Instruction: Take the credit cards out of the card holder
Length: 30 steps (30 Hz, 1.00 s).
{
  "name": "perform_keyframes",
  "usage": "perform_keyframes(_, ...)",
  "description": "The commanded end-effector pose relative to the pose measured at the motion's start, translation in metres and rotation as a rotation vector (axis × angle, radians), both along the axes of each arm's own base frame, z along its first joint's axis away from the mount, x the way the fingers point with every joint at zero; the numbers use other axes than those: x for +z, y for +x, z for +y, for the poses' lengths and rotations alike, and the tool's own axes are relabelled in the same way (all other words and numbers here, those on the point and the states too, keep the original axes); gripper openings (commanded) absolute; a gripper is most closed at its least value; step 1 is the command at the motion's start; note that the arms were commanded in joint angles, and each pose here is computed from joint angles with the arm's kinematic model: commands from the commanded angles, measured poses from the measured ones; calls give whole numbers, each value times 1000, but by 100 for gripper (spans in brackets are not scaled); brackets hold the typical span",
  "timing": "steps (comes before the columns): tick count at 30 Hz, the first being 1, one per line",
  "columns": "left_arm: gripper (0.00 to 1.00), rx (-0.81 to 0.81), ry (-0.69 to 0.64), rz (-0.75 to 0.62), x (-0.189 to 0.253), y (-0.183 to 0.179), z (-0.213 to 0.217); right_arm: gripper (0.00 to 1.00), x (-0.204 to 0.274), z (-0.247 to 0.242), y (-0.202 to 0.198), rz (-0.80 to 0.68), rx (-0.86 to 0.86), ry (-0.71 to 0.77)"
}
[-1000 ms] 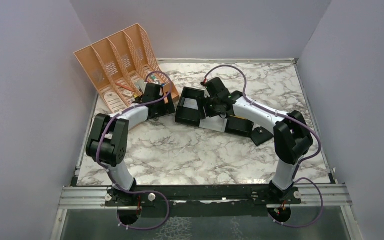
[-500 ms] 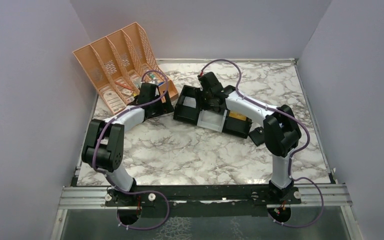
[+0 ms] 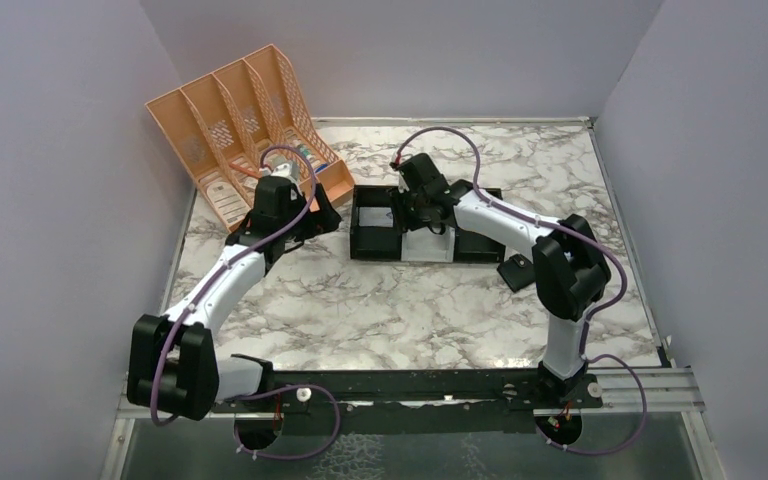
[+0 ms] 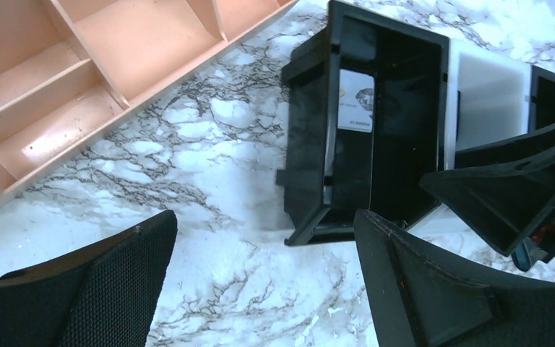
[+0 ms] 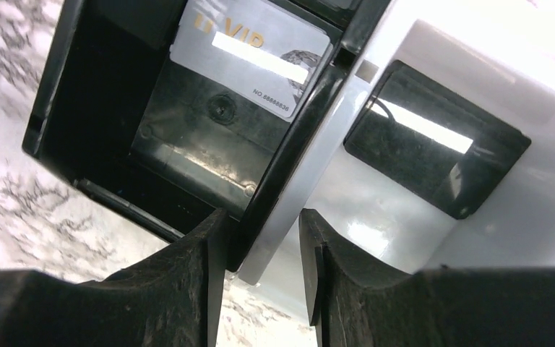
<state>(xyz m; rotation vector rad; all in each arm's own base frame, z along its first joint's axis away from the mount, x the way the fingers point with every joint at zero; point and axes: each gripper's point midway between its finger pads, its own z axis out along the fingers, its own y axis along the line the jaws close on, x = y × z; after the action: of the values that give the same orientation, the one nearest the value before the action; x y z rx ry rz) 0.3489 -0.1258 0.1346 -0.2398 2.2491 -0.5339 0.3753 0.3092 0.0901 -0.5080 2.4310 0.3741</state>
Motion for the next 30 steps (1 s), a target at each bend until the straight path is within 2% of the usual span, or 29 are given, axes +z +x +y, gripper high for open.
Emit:
perform_keyframes(1, 95, -32, -46, 20, 2, -23, -4, 40, -5, -2, -31, 27, 126, -38)
perform_keyframes(8, 95, -61, -58, 39, -3, -45, -5, 42, 2, -3, -35, 18, 136, -40)
perform_keyframes(20, 95, -140, -84, 43, 2, -53, -17, 44, 7, 14, -25, 38, 120, 8)
perform_keyframes(24, 96, -177, -84, 21, 10, -55, -20, 52, 30, 12, -22, -3, 85, 30)
perform_keyframes(28, 96, -217, -67, 15, 16, -63, -21, 61, 72, -12, -20, -126, 2, 36)
perform_keyframes(30, 97, -239, -52, 13, 18, -68, -20, 73, 88, -43, -19, -208, -114, -4)
